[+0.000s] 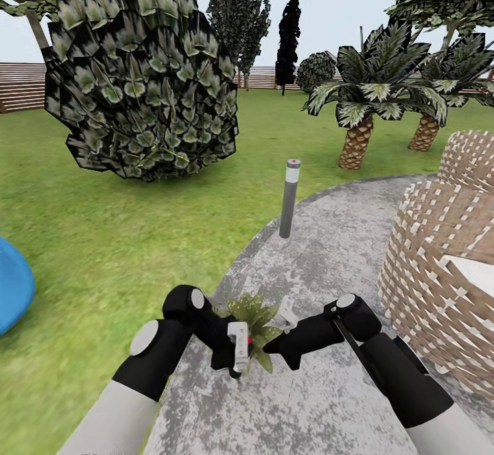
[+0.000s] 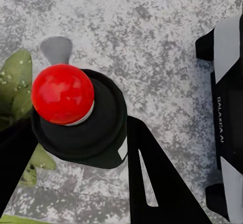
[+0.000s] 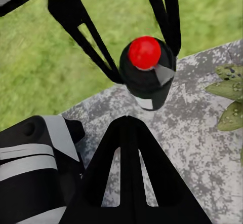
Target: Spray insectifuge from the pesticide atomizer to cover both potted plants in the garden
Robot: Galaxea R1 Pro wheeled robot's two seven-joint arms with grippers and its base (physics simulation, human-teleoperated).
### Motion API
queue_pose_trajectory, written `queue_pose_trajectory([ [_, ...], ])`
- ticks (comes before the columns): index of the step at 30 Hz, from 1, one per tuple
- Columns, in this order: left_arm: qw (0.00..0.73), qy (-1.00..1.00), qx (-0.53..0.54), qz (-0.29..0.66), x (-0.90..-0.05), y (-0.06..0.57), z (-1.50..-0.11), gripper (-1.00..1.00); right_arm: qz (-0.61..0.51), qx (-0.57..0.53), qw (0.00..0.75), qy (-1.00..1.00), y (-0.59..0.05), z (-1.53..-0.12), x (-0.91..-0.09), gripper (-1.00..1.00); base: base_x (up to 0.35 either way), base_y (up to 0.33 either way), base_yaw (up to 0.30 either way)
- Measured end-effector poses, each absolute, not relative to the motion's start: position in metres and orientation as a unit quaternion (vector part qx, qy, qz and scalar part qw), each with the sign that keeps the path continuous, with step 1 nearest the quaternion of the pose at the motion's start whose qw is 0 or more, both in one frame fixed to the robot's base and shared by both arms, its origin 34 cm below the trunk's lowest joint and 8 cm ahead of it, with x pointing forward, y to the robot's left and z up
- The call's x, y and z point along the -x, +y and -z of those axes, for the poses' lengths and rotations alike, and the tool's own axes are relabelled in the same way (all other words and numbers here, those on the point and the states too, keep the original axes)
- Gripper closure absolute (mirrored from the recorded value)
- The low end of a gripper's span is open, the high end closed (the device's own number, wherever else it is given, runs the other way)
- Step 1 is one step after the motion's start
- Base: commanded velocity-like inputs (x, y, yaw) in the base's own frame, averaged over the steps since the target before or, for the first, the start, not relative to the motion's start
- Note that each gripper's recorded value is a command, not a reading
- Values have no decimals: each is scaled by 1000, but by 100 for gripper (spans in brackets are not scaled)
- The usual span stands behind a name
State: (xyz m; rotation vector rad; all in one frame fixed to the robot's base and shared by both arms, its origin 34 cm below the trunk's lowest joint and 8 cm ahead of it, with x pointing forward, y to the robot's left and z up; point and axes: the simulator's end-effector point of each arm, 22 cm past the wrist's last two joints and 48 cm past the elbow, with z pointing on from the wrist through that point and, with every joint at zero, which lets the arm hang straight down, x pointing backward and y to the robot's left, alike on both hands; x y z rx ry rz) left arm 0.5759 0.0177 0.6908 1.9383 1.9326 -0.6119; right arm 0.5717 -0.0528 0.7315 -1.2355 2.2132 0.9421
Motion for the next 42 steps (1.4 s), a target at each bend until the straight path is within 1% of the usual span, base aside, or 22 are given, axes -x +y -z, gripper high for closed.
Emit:
queue_pose_trajectory([
  [5, 185, 715, -638, 218, -595, 49, -690, 100, -337, 456, 214, 796, -51, -731, -567, 100, 0, 0, 0],
  [9, 183, 745, -609, 201, -608, 95, -683, 100, -336, 458, 217, 794, -51, -733, -567, 100, 0, 0, 0],
  [17, 257, 839, -431, 212, -646, 194, -692, 100, -330, 448, 218, 802, -56, -728, -570, 100, 0, 0, 0],
  [19, 274, 856, -385, 211, -651, 217, -692, 100, -286, 404, 262, 829, -83, -730, -609, 100, 0, 0, 0],
  [20, 289, 868, -352, 196, -658, 236, -690, 100, -241, 346, 308, 853, -121, -737, -649, 100, 0, 0, 0],
  [21, 303, 878, -325, 177, -665, 252, -688, 100, -215, 301, 338, 865, -152, -745, -672, 100, 0, 0, 0],
  [22, 314, 887, -301, 153, -672, 269, -685, 100, -198, 280, 368, 864, -173, -753, -689, 100, 0, 0, 0],
  [24, 317, 906, -258, 107, -668, 301, -664, 100, -168, 268, 434, 843, -206, -771, -715, 100, 0, 0, 0],
  [27, 312, 926, -207, 46, -653, 341, -637, 100, -115, 191, 508, 832, -278, -769, -745, 100, 0, 0, 0],
  [29, 308, 933, -182, 25, -642, 359, -625, 100, -98, 169, 535, 822, -290, -757, -753, 100, 0, 0, 0],
  [32, 299, 945, -134, -12, -628, 389, -602, 100, -57, 133, 535, 832, -310, -702, -754, 100, 0, 0, 0],
  [34, 288, 950, -118, -23, -619, 394, -579, 100, -34, 102, 510, 854, -322, -645, -739, 100, 0, 0, 0],
  [37, 284, 953, -87, -51, -606, 411, -554, 100, -18, 69, 469, 881, -328, -577, -706, 100, 0, 0, 0],
  [40, 288, 952, -69, -73, -592, 420, -533, 100, -18, 63, 457, 887, -321, -539, -678, 100, 0, 0, 0],
  [42, 282, 954, -52, -88, -579, 421, -512, 100, -12, 61, 469, 881, -317, -525, -663, 100, 0, 0, 0],
])
